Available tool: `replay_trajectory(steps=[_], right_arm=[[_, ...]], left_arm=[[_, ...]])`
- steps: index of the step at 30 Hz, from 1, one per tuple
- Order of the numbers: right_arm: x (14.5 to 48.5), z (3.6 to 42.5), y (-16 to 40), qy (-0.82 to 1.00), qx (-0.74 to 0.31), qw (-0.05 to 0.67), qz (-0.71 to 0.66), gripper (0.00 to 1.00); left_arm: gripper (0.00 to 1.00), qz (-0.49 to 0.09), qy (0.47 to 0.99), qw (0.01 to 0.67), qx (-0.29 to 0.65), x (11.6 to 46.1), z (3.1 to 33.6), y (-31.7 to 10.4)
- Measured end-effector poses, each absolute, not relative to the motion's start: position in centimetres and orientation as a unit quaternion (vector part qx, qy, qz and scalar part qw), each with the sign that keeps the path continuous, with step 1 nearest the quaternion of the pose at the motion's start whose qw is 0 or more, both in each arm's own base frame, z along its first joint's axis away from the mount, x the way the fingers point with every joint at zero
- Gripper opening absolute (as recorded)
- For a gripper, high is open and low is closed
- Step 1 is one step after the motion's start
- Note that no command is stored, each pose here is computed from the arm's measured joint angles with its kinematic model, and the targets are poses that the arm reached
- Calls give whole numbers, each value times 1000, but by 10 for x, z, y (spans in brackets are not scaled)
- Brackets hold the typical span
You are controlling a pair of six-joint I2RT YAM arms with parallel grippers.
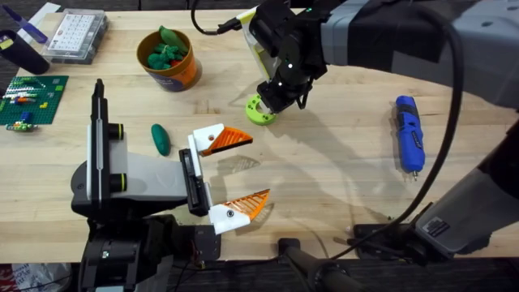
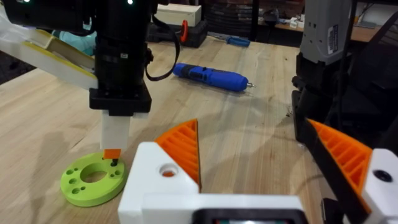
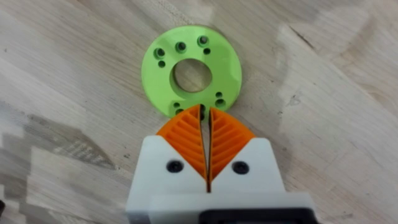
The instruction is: Pick up the gripper from the table and insert it into the empty holder that is missing its gripper. Then pick up a screw, insert it into the mounting hole, and use the screwdriver to tighten it. Finally, clean up the table by picking up the vegetable and placing it into the bucket.
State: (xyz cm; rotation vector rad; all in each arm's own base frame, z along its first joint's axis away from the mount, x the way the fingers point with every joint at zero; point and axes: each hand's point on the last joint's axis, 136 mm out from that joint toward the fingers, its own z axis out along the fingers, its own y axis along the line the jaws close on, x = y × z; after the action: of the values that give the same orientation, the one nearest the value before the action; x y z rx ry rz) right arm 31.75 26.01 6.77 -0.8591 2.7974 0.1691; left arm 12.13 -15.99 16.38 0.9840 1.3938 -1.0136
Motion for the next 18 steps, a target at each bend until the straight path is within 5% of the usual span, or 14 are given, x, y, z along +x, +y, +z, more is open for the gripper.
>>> replay_trajectory(steps=[18], right_arm=[[324, 70, 265, 947, -291, 120, 64, 4]], left_arm=[[990, -429, 589, 546, 415, 121, 163, -160]])
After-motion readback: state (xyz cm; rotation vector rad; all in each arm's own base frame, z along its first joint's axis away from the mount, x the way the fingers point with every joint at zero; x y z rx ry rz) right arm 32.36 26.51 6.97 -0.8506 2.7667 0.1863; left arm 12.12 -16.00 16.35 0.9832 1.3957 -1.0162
